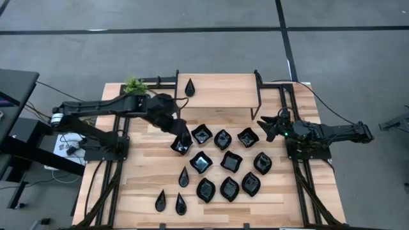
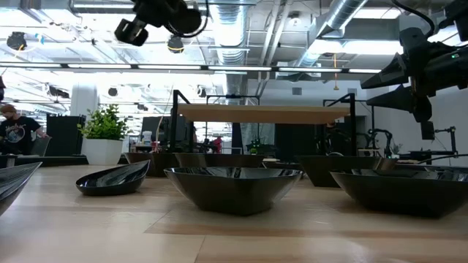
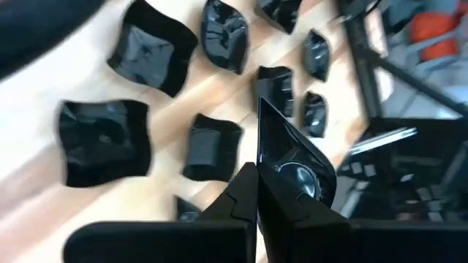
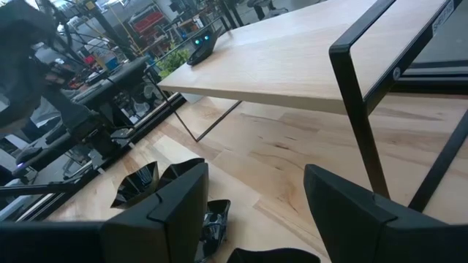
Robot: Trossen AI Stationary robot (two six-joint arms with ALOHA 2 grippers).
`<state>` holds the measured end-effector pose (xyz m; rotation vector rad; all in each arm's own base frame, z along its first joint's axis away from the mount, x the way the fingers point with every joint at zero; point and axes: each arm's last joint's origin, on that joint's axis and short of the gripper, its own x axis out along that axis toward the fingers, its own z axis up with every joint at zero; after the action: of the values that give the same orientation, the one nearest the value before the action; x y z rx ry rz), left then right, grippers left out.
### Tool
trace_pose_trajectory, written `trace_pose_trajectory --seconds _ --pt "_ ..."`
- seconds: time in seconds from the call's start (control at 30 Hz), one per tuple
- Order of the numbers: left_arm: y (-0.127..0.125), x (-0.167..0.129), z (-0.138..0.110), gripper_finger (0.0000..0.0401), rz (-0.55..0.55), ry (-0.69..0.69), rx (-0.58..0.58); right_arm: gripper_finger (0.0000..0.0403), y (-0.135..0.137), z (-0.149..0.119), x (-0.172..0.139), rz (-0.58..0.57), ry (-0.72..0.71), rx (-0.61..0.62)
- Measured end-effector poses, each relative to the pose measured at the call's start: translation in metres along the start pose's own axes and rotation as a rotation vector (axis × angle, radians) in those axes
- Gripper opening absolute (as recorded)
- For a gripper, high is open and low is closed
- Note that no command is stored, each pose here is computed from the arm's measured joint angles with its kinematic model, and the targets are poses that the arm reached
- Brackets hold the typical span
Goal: Pick & Place Mini shaped plates
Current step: Stack the drop shaped plate on top of the drop shaped plate on the shelf
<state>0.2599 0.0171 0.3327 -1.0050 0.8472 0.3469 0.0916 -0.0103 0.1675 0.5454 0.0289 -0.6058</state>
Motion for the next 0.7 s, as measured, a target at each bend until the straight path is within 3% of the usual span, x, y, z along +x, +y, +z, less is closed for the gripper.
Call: trace_pose_trajectory --seconds 0.27,0.7 --pt "-0.008 -0.003 0.034 0.0003 0.077 0.003 0.155 0.0221 0.0 0.0 0.0 0.0 0.0 0.0" --pt "0.026 -0.027 0.086 0.0003 0.188 -0.092 0.199 0.0221 0.0 0.0 0.0 0.0 0.0 0.0"
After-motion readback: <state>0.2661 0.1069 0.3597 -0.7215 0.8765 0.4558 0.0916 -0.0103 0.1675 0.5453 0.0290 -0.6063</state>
